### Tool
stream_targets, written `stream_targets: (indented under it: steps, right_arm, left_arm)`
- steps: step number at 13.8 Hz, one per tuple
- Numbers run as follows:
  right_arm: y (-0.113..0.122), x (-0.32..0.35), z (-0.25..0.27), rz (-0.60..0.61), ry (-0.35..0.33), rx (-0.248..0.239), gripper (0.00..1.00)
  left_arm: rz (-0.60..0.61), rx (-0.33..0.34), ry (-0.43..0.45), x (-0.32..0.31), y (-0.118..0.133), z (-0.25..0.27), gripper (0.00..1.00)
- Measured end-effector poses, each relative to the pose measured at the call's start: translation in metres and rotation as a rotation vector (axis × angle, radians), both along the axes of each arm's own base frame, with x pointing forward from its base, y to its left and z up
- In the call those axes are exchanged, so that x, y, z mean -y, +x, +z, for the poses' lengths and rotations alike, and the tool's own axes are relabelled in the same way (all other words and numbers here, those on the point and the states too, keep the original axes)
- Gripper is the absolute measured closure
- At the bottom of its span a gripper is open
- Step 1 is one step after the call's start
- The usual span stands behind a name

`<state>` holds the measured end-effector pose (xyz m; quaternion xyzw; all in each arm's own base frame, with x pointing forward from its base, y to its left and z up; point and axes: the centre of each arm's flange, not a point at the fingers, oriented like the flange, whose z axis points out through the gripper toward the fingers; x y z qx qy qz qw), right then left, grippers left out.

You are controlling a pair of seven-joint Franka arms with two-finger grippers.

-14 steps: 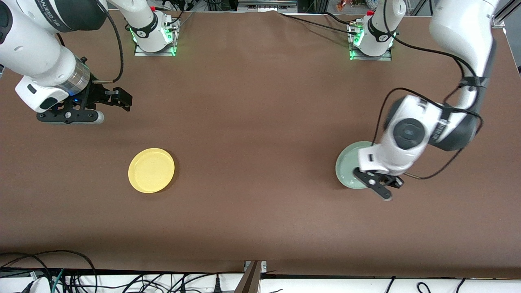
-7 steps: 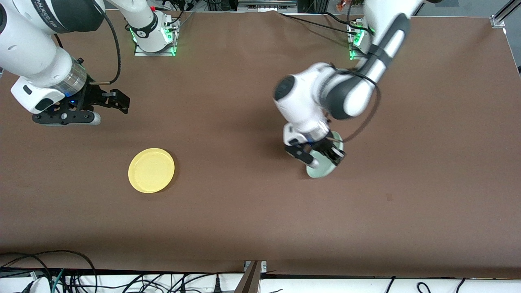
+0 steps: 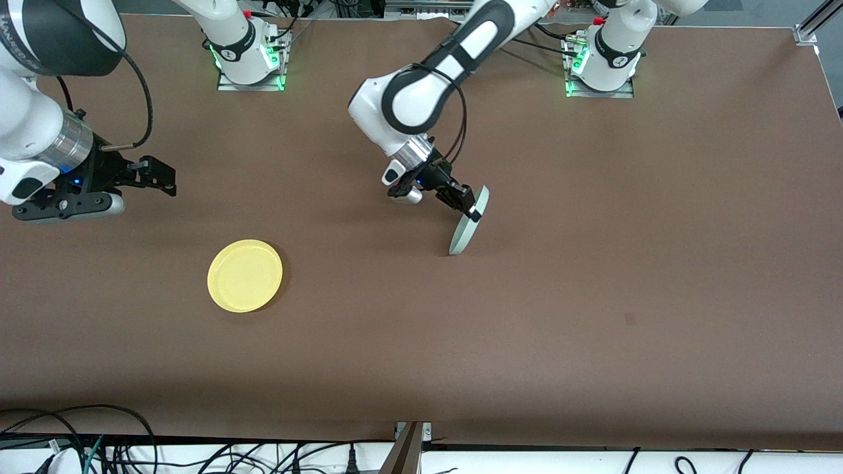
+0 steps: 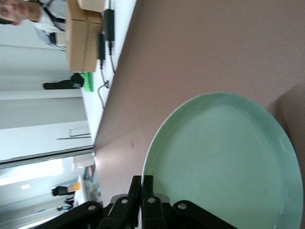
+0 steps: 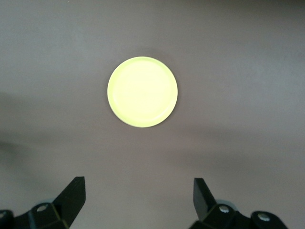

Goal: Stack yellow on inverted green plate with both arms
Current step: 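Lift and flip the green plate with the left gripper toward the middle, then lay the green plate upside down while the right gripper grasps the yellow plate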

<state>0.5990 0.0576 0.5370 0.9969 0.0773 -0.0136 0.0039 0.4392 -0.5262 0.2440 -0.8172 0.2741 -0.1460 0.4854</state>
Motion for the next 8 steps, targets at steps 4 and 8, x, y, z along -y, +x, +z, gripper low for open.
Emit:
stream_targets:
  steps: [4, 8]
  right_arm:
    - [0.030, 0.021, -0.060, 0.038, -0.010, -0.001, 0.00]
    - [0.062, 0.031, -0.149, 0.050, -0.025, -0.008, 0.00]
  left_arm:
    - [0.006, 0.051, -0.001, 0.020, -0.003, -0.004, 0.96]
    - [-0.009, 0.062, -0.080, 0.041, -0.003, -0.006, 0.82]
